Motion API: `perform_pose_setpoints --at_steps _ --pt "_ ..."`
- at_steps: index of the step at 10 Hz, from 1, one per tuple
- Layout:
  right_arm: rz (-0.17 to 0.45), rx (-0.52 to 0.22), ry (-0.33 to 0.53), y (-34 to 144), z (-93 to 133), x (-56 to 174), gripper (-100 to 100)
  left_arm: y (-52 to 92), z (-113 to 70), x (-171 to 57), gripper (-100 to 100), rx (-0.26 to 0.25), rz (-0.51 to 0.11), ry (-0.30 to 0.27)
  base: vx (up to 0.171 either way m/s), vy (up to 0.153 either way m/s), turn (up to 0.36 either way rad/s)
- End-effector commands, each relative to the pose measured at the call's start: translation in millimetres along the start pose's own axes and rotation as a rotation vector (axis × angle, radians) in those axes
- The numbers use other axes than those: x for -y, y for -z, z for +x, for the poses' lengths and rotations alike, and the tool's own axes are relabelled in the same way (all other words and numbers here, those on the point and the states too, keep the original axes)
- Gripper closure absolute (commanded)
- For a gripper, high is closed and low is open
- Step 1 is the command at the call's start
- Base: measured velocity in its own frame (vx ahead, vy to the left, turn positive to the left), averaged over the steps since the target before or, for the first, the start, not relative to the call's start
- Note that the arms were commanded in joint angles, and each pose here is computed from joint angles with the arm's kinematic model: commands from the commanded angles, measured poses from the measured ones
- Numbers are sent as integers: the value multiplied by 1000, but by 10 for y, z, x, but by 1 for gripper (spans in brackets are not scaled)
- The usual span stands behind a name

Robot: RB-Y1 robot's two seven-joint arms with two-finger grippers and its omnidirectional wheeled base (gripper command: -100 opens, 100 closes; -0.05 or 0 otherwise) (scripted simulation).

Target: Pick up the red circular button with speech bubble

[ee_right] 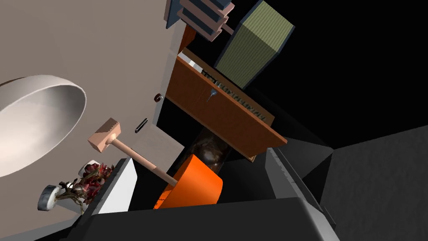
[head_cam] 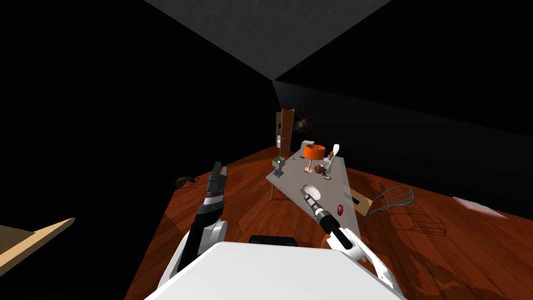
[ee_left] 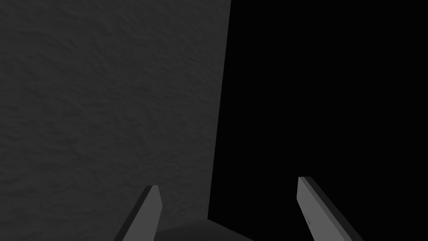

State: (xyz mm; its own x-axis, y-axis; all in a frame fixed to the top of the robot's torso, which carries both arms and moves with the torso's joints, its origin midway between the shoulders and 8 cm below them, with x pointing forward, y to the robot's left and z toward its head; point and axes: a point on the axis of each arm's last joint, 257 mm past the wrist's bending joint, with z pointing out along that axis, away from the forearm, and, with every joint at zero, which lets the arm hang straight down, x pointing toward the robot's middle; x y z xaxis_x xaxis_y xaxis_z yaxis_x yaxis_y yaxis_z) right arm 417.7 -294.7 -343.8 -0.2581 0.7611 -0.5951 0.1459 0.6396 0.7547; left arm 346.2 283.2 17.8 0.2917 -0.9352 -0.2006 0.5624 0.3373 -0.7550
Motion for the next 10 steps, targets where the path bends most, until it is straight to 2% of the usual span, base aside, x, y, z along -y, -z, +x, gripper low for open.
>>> perform_pose_setpoints --at_steps 1,2,3,5,7,8,9,10 --pt "37 -15 11 0 25 130 -100 0 0 0 0 0 0 0 19 23 56" --pt "105 -42 33 37 76 434 -100 0 0 0 0 0 0 0 15 23 103" --pt "105 -42 33 37 76 434 -100 0 0 0 0 0 0 0 13 18 65" --pt "230 -85 76 156 114 987 -100 0 0 0 0 0 0 0 29 23 132" --pt "240 -87 77 171 124 1038 -100 0 0 0 0 0 0 0 26 11 12" --pt "295 -104 97 243 111 1273 -100 0 -1 0 0 0 0 0 21 8 78" --pt "306 -107 98 264 120 1331 -100 0 0 0 0 0 0 0 21 3 49" --pt "365 -122 118 358 96 1581 -100 0 0 0 0 0 0 0 32 3 84"
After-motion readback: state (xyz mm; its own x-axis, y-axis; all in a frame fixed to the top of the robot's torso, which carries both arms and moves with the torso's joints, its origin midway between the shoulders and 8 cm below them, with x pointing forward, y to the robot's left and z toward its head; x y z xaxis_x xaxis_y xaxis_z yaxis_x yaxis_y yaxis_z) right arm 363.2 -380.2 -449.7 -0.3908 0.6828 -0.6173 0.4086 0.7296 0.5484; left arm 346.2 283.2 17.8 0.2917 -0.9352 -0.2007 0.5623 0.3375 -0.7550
